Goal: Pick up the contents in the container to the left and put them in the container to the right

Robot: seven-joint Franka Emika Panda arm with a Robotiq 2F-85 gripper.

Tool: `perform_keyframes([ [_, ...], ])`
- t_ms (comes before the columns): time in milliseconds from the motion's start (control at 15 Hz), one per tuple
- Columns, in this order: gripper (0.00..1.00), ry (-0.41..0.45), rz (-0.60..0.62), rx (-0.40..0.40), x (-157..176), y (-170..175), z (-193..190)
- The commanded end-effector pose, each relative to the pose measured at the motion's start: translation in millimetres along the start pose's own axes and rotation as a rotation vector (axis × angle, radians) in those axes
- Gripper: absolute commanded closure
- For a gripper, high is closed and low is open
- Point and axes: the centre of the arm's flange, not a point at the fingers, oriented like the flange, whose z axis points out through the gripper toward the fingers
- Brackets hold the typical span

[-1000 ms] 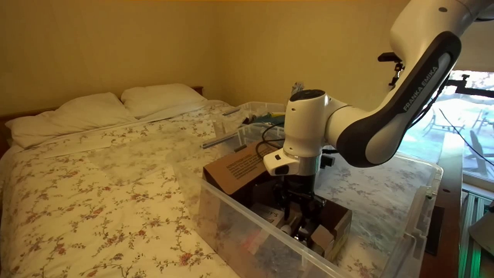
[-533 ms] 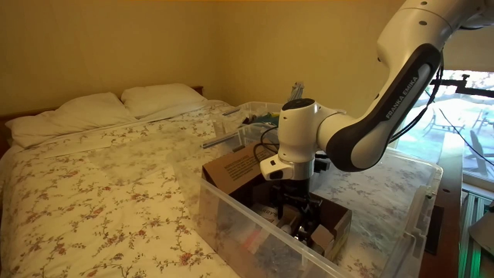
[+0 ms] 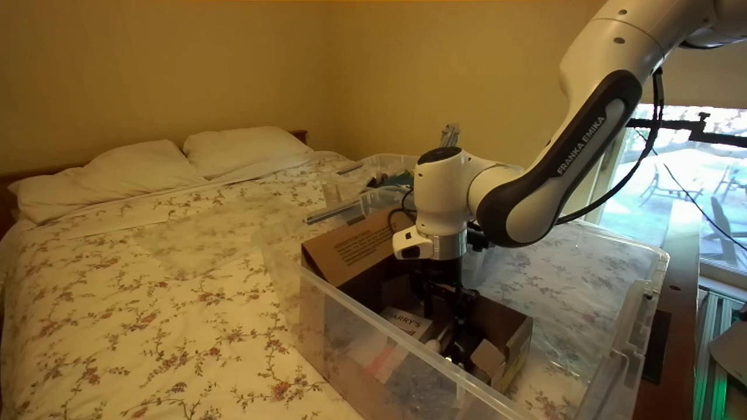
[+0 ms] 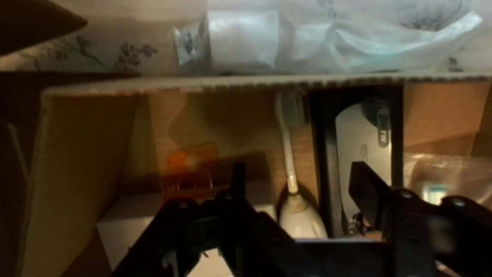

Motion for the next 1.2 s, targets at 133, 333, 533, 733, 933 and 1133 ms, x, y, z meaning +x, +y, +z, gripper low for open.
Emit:
perform_keyframes([
  [133, 0.35, -0.034, 0.06, 0.051, -3.0, 19.7, 14.2],
  [333, 0.45, -0.028, 0.042, 0.058, 12.0, 27.9, 18.9],
  [533, 0.51, -0.028, 0.035, 0.065, 21.0, 34.3, 22.9],
  [733, 0.49, -0.033, 0.034, 0.081, 25.8, 37.9, 28.5],
  [933, 0.42, -0.048, 0.011, 0.139, 26.6, 36.1, 35.6],
  [1133, 0.39, -0.074, 0.006, 0.176, 29.1, 33.6, 46.1],
])
